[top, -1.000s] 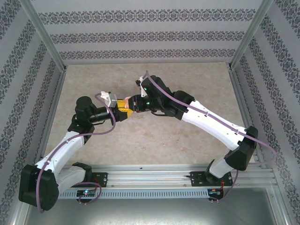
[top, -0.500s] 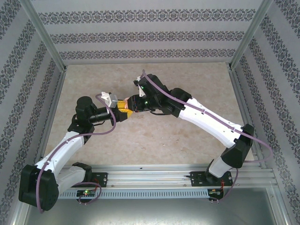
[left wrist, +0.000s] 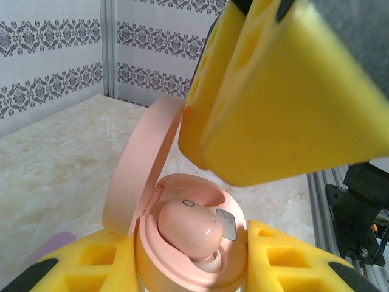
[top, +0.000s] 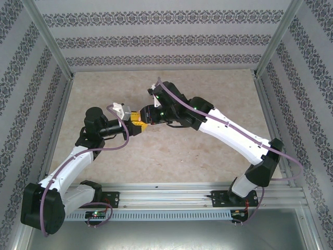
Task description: Insert the wireless bluetooth earbuds into the charging case
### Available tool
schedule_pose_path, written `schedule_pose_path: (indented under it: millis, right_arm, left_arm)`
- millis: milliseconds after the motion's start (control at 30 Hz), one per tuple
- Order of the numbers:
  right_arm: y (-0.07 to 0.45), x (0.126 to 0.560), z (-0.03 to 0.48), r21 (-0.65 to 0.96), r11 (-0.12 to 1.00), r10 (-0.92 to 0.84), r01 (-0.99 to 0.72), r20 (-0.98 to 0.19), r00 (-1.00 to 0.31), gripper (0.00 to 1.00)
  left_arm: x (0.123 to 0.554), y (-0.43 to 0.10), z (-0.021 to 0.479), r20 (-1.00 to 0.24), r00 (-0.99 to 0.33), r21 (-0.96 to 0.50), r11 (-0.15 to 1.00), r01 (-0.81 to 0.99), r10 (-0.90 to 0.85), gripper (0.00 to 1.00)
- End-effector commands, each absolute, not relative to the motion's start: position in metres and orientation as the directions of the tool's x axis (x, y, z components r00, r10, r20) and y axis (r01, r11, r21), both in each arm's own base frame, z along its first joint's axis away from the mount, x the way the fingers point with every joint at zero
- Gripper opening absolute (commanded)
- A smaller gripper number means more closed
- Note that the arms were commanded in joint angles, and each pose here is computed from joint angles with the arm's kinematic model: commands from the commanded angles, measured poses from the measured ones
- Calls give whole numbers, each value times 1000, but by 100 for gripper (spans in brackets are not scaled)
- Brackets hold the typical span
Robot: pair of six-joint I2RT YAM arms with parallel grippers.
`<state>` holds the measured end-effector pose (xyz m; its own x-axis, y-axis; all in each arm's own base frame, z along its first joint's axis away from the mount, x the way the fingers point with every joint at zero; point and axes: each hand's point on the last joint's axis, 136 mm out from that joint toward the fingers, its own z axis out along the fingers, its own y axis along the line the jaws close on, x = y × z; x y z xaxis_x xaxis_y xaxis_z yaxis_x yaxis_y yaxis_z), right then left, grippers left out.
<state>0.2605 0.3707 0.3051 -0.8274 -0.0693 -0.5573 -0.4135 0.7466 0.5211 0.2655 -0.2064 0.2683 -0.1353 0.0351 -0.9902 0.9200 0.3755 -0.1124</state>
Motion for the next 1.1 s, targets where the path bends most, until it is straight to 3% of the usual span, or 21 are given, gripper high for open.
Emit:
schedule_pose_path:
  millis: [0, 267, 500, 767, 1067]
  right_arm:
    - [379, 261, 309, 536, 746, -52, -395, -544, -837, 33]
    - [387, 260, 292, 538, 760, -69, -365, -492, -868, 32]
    - [388, 260, 296, 547, 750, -65, -371, -498, -865, 21]
    - [386, 258, 286, 524, 775, -87, -353, -465, -881, 24]
    - [380, 260, 282, 470, 807, -108, -357, -477, -872, 15]
  left_arm:
    - [256, -211, 278, -995, -88, -67, 332, 941, 47, 33]
    - [256, -210, 278, -996, -77, -54, 337, 940, 53, 33]
    - [255, -210, 280, -996, -77, -57, 335, 941, 49, 33]
    - [256, -210, 282, -996, -75, -54, 339, 939, 47, 33]
    - [257, -210, 282, -996, -78, -57, 340, 939, 50, 33]
